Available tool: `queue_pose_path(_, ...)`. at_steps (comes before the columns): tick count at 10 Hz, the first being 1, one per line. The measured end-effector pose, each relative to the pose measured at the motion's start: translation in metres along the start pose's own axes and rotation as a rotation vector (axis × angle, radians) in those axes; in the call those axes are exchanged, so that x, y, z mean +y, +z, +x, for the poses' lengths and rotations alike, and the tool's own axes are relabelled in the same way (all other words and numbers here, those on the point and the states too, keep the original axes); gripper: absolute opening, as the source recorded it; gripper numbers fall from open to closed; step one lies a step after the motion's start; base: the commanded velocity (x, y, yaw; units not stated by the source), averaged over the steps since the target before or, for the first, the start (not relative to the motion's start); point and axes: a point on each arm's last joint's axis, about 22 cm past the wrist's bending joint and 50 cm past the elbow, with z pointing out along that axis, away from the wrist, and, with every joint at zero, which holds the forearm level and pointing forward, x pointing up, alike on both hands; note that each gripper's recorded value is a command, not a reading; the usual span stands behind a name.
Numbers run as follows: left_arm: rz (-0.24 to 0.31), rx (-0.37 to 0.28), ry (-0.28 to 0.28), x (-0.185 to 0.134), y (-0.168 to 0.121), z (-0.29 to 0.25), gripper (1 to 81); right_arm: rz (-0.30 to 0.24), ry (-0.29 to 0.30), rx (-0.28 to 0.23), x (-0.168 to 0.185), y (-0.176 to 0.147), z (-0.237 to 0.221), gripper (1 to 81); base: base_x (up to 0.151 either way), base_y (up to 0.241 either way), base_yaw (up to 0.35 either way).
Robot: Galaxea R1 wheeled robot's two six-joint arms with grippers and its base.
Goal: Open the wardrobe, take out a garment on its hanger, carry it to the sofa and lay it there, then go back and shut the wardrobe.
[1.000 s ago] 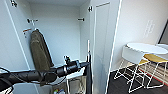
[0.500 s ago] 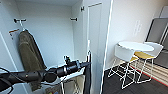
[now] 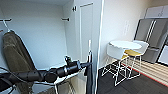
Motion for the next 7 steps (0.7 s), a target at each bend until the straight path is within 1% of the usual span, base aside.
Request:
queue_pose_path(3, -0.02, -0.013, -0.003, 0.0059, 0.0068, -0.0058, 1.0, 0.004, 0.001, -0.004, -0.004, 0.0012, -0.0028, 81.1, 0.0, 0.0, -0.198)
queue_pose_path(7, -0.022, -0.014, -0.005, 0.0053, 0.0078, -0.006, 1.0, 0.008, 0.001, -0.002, -0.0064, 0.002, -0.0014, 81.1, 0.0, 0.0, -0.2)
